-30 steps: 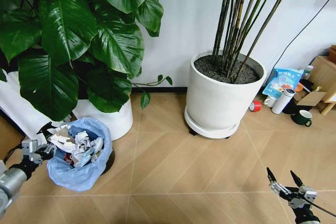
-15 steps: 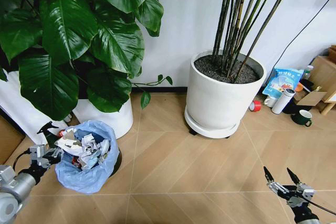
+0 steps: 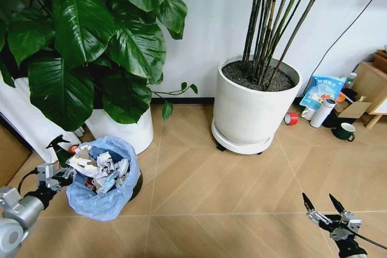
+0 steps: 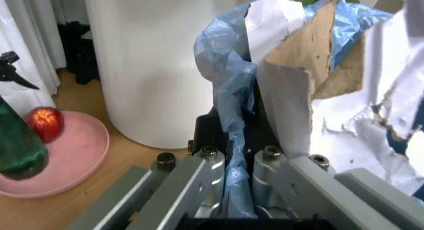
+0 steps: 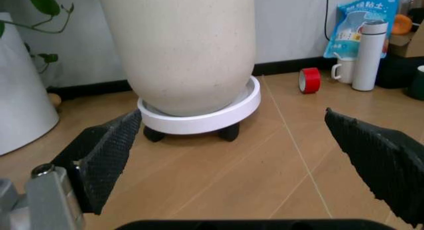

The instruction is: Pick up the trash bin and place the garbage on the floor into it.

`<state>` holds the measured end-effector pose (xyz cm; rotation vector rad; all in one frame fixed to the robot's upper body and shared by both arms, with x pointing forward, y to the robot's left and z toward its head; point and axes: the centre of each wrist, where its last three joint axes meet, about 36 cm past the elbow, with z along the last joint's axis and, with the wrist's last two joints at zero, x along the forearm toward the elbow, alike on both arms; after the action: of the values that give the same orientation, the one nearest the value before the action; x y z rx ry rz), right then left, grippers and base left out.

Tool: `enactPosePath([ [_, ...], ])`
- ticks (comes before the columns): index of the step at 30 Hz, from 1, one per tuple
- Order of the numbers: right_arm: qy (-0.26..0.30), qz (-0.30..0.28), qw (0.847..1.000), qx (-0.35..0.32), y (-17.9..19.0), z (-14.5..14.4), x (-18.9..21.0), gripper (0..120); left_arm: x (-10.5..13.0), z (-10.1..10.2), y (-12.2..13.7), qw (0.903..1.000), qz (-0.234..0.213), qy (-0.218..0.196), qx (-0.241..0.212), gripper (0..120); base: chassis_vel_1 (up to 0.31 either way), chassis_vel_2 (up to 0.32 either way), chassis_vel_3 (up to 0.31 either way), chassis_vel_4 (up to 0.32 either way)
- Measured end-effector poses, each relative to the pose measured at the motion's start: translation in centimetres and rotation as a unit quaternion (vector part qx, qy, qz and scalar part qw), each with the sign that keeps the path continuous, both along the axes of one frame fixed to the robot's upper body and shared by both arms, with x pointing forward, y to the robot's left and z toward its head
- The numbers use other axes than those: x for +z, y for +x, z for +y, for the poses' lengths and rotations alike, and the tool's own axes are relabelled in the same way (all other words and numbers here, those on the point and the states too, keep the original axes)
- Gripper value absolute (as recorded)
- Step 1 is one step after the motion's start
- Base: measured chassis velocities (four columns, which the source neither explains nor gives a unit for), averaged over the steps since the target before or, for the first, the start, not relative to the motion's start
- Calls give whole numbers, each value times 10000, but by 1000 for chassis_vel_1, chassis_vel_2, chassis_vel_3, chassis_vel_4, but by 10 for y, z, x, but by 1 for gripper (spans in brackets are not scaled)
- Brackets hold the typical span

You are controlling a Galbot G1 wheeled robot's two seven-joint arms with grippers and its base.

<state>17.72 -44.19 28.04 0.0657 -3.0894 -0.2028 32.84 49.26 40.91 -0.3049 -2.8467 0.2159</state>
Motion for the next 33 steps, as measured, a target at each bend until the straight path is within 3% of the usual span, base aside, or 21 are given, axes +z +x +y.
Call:
enactPosePath([
  [19,-103,-13,9999,43,-6,-2,4,100,6,1,6,10000,-73,-31,-37,0,62,-70,-71,69],
  [33,-152,-51,9998,81,-7,-4,7,100,9,-4,10,9999,-110,-46,-84,0,145,-141,-146,134],
])
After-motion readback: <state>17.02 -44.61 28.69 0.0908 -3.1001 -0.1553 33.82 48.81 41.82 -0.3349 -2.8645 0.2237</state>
